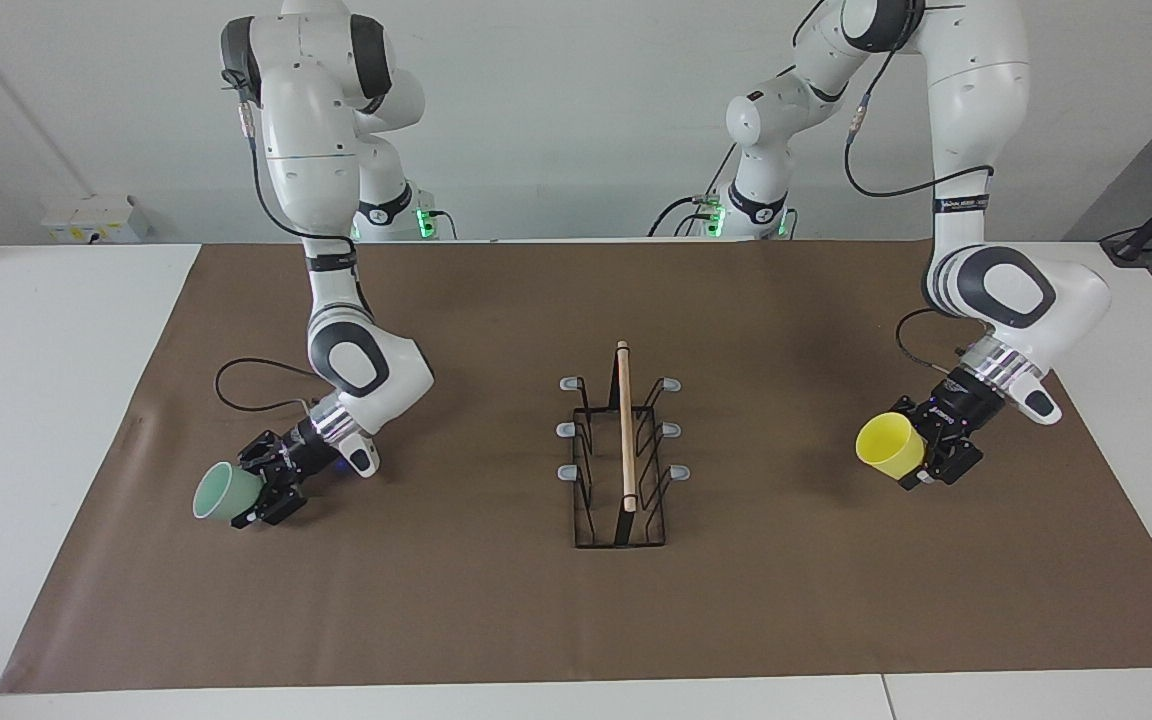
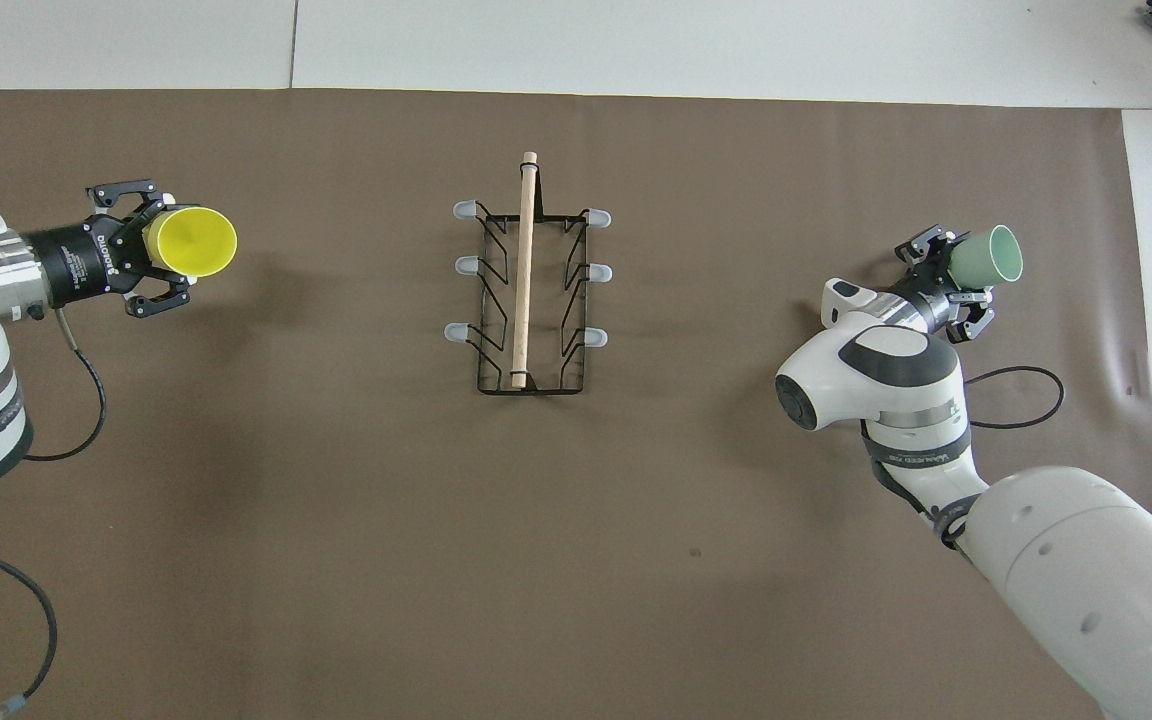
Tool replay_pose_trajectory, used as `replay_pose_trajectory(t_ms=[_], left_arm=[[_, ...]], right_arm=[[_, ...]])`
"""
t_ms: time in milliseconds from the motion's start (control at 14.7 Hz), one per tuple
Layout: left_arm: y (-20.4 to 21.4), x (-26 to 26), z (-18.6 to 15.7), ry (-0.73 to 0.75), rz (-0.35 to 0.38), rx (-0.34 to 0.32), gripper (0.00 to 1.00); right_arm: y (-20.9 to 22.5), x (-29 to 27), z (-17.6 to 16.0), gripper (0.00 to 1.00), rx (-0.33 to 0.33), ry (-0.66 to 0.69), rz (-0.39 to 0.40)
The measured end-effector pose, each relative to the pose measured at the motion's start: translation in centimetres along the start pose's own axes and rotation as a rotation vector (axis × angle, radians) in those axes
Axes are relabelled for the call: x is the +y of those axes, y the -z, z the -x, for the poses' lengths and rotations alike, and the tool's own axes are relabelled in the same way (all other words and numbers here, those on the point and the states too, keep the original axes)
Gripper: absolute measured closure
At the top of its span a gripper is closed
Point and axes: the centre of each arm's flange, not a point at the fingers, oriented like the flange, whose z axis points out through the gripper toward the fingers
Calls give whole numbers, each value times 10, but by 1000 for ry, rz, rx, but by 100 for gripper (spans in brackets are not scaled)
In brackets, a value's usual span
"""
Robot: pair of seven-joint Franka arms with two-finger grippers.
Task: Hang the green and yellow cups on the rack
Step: 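Lift the yellow cup with the left gripper while the right gripper lifts the green cup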
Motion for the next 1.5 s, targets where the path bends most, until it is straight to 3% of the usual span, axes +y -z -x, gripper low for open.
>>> replay_pose_trajectory(t_ms=[136,408,680,884,1156,1360,1496], left_arm=[[9,18,38,-18,-68,77,36],[14,36,116,-76,-180,252,36],[-7,34,187,-130,-322,503,36],[-24,29,239,-151,-397,660,36],[-51,3,287,-205,-455,906,36],[-58,-12,312,-227,-449,1092,36],[-63,-22,331,-251,-449,1179,36]], right_arm=[[0,4,5,33,36,-40,-1],[4,25,33,33,110,-165,-93],[1,48,75,33,221,-340,-245],[-3,52,109,33,295,-468,-303],[34,69,141,33,490,-613,-409],[66,76,156,33,632,-712,-532],[76,78,168,33,728,-801,-600]])
